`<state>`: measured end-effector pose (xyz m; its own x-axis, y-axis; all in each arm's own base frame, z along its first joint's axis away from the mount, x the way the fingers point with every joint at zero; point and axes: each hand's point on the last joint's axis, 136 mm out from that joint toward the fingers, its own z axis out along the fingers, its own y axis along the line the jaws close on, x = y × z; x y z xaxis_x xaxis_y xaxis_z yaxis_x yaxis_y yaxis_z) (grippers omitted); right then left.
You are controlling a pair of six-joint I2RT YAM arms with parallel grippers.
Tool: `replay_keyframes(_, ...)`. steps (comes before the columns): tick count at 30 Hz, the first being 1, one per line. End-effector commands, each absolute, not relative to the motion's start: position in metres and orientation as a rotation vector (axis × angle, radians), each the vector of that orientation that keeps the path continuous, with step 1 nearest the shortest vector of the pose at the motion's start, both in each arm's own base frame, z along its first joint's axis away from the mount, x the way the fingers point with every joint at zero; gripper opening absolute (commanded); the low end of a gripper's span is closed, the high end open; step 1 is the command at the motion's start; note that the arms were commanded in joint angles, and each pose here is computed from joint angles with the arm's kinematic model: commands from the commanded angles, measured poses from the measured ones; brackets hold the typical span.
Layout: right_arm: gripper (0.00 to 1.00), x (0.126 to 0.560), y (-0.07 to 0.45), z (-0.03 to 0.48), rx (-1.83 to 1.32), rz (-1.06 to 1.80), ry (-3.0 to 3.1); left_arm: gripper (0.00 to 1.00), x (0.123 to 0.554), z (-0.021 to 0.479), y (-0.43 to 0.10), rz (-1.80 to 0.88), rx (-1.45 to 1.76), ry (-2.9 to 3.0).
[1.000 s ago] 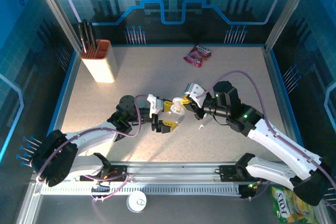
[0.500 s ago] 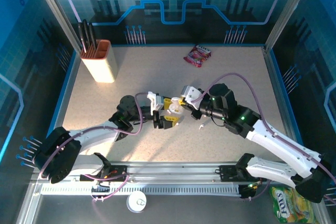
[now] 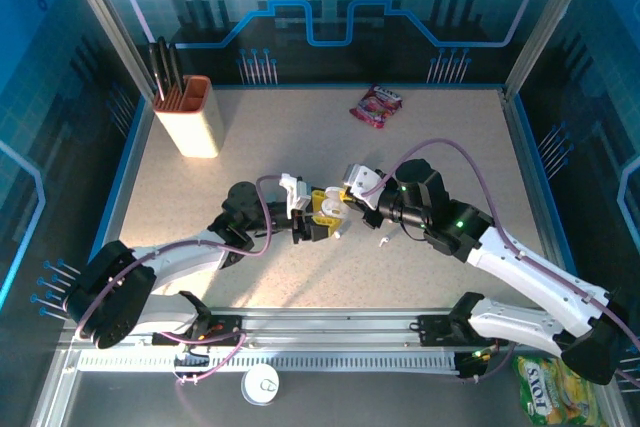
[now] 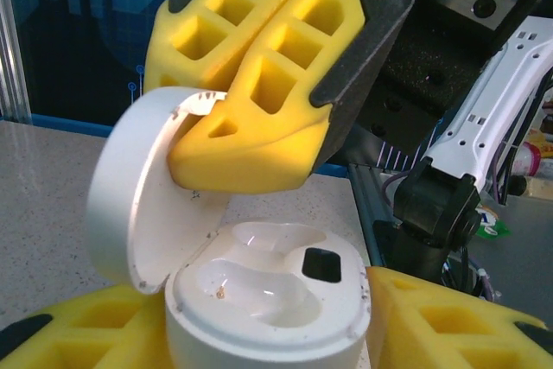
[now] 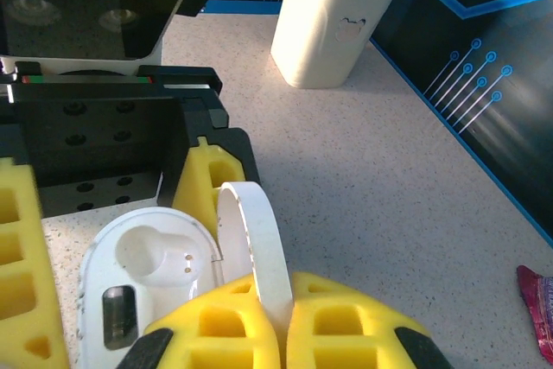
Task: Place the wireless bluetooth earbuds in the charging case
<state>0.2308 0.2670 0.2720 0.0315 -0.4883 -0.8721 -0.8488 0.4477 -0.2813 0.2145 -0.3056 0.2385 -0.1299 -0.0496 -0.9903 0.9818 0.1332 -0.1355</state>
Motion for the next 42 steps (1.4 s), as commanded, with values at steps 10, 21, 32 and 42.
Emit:
replay_keyframes(10,0.03,0.227,0.271,0.288,-1.167,0.45,1.575,0.42,0.211,0.244,-0.307,-1.218,1.038,1.283)
replay_keyframes(21,0.67,0.233,0.226,0.33,-0.771,0.769,1.583,0.42,0.239,0.236,-0.285,-1.182,0.86,1.301)
replay_keyframes(32,0.66,0.26,0.194,0.231,-0.315,0.939,2.045,0.42,0.253,0.247,-0.253,-1.141,0.743,1.266)
replay_keyframes(42,0.64,0.251,0.24,0.113,-0.364,0.93,2.462,0.41,0.253,0.258,-0.242,-1.108,0.719,1.239)
